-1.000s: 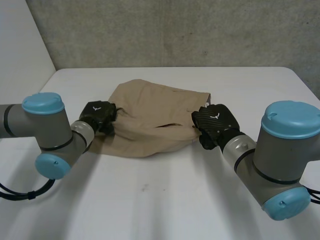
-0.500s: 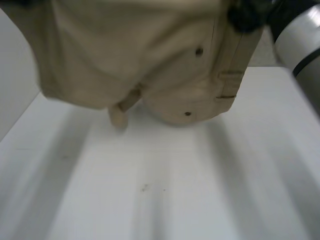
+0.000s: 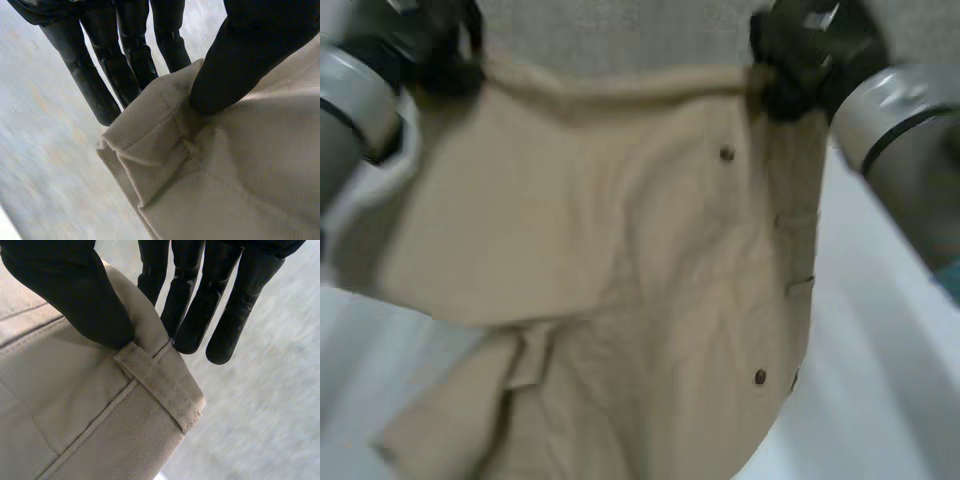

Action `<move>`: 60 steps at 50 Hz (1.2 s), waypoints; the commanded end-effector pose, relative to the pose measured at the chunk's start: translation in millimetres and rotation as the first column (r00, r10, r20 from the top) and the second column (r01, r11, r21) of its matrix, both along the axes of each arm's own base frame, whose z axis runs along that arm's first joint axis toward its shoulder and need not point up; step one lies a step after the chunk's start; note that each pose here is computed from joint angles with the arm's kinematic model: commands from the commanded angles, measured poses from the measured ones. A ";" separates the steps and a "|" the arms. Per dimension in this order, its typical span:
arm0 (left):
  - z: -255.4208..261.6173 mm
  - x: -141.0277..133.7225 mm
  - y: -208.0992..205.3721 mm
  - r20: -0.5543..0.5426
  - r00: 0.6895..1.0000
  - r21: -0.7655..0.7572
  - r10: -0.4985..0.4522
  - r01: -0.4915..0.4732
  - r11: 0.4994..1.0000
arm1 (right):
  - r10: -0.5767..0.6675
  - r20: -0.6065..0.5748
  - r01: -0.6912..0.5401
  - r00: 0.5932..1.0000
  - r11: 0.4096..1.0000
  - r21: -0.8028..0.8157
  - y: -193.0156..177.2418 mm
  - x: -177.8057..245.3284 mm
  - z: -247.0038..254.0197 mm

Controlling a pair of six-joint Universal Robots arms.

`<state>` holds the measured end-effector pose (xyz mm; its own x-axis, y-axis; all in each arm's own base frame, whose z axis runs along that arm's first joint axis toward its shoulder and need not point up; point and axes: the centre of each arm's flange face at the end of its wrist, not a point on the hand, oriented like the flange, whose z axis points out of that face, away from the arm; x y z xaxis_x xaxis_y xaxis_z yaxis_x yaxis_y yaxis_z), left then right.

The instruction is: Fold the shorts.

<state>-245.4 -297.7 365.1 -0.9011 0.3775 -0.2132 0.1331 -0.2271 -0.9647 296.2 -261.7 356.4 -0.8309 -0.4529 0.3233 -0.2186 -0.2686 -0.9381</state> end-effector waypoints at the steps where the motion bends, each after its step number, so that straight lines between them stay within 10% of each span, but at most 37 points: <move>1: -52.6 -30.5 -62.4 0.001 0.999 0.019 0.040 -0.040 0.999 | -0.032 -0.008 0.032 0.999 0.999 0.019 -47.3 22.3 -56.1; 19: 139.8 -27.2 -2.2 -0.367 0.929 -0.582 -0.047 -0.190 0.790 | -0.010 0.368 0.216 0.930 0.823 -0.526 -50.9 14.2 94.6; 27: 79.3 -30.3 -3.8 -0.296 0.955 -0.466 -0.006 -0.139 0.874 | -0.034 0.280 0.157 0.960 0.888 -0.432 -52.2 18.2 56.5; 37: -98.1 -43.8 -24.1 -0.064 0.996 -0.070 0.061 -0.066 0.995 | -0.081 -0.034 0.080 0.996 0.997 -0.017 -65.8 27.2 -112.6; 44: -202.0 -42.1 -9.4 0.126 0.991 0.227 0.042 -0.070 0.971 | -0.037 -0.303 0.093 0.952 0.980 0.175 -58.2 23.4 -204.6; 60: -203.6 -19.0 65.5 0.288 0.949 0.466 -0.125 -0.025 0.884 | 0.050 -0.503 0.150 0.863 0.925 0.349 -20.0 -11.7 -183.9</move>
